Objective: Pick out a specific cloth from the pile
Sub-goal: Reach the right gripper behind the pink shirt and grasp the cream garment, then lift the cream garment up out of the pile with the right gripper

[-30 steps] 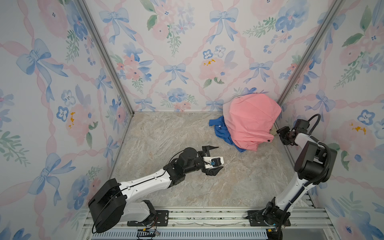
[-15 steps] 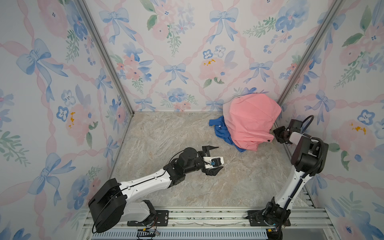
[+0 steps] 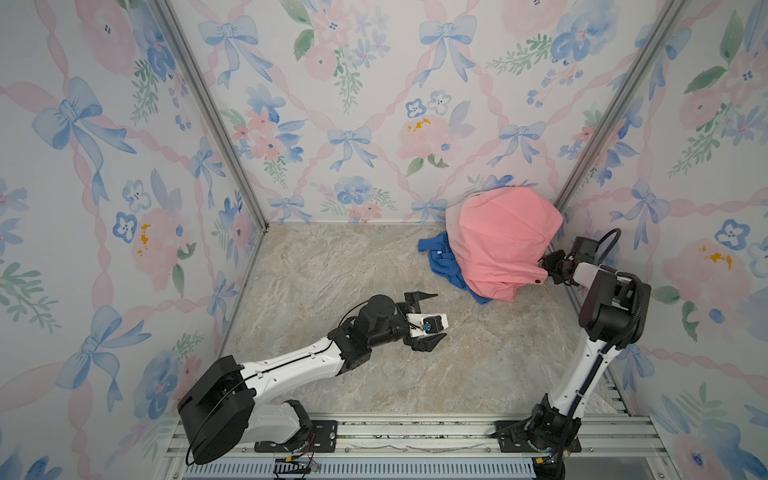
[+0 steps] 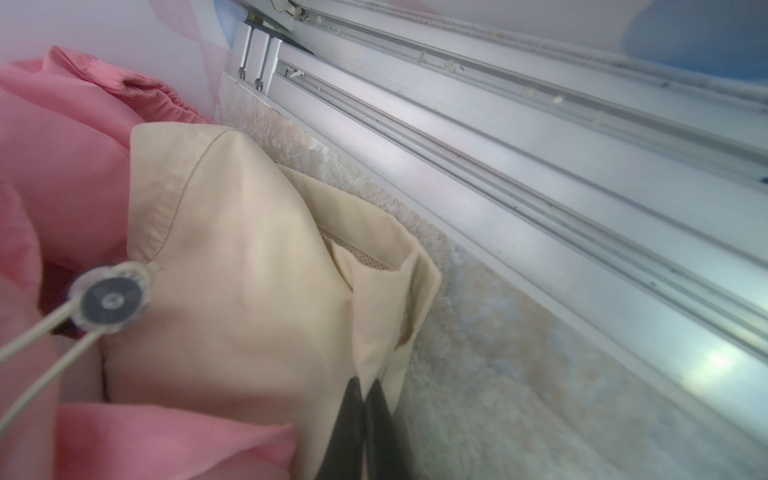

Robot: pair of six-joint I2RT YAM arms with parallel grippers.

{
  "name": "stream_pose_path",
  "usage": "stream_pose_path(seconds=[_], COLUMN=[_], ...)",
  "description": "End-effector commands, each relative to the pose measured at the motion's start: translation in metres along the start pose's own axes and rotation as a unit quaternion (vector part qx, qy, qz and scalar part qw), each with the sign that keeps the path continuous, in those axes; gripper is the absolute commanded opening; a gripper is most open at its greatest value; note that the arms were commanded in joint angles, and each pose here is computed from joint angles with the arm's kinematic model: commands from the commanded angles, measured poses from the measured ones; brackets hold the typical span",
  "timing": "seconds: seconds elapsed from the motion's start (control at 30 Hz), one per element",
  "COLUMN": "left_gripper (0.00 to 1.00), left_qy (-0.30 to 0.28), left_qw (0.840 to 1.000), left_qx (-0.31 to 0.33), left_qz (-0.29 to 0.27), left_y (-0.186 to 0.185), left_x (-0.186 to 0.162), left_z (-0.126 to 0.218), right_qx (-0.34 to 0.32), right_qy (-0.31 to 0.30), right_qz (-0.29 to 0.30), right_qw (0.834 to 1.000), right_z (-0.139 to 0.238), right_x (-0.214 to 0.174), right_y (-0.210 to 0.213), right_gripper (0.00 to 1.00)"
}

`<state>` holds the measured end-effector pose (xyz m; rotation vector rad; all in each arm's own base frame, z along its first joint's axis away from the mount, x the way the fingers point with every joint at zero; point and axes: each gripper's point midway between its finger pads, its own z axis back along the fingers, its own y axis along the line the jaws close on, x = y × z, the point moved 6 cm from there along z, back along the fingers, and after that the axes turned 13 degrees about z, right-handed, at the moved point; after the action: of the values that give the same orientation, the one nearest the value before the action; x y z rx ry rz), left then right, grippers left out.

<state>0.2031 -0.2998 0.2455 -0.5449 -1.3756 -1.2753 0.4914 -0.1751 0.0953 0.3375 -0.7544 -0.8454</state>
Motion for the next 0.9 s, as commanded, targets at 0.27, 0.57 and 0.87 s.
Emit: stream_pose_path(seconds=[0.27, 0.57, 0.87], left_gripper=[0.98, 0.98, 0.98], left_qy=[-0.041, -0.059, -0.085], left_qw=[0.999, 0.998, 0.994], left_qx=[-0.001, 0.015, 0.070], left_qz=[-0.016, -0.024, 0.001], left_y=[0.000, 0.005, 0.044], left_x=[0.024, 0.036, 0.044], left_z=[0.008, 0.020, 0.045], right_qx=[0.093, 0.299, 0.531], right_qy=[-0.123, -0.310, -0.329], right_qz=[0.060, 0.099, 0.038], right_qw=[0.986, 0.897, 0.780], right_z=[0.141, 0.316, 0.428], right_x=[0.093, 0.145, 0.055], right_y=[0.127, 0.313, 0.426], right_gripper=[0.00, 0.00, 0.00])
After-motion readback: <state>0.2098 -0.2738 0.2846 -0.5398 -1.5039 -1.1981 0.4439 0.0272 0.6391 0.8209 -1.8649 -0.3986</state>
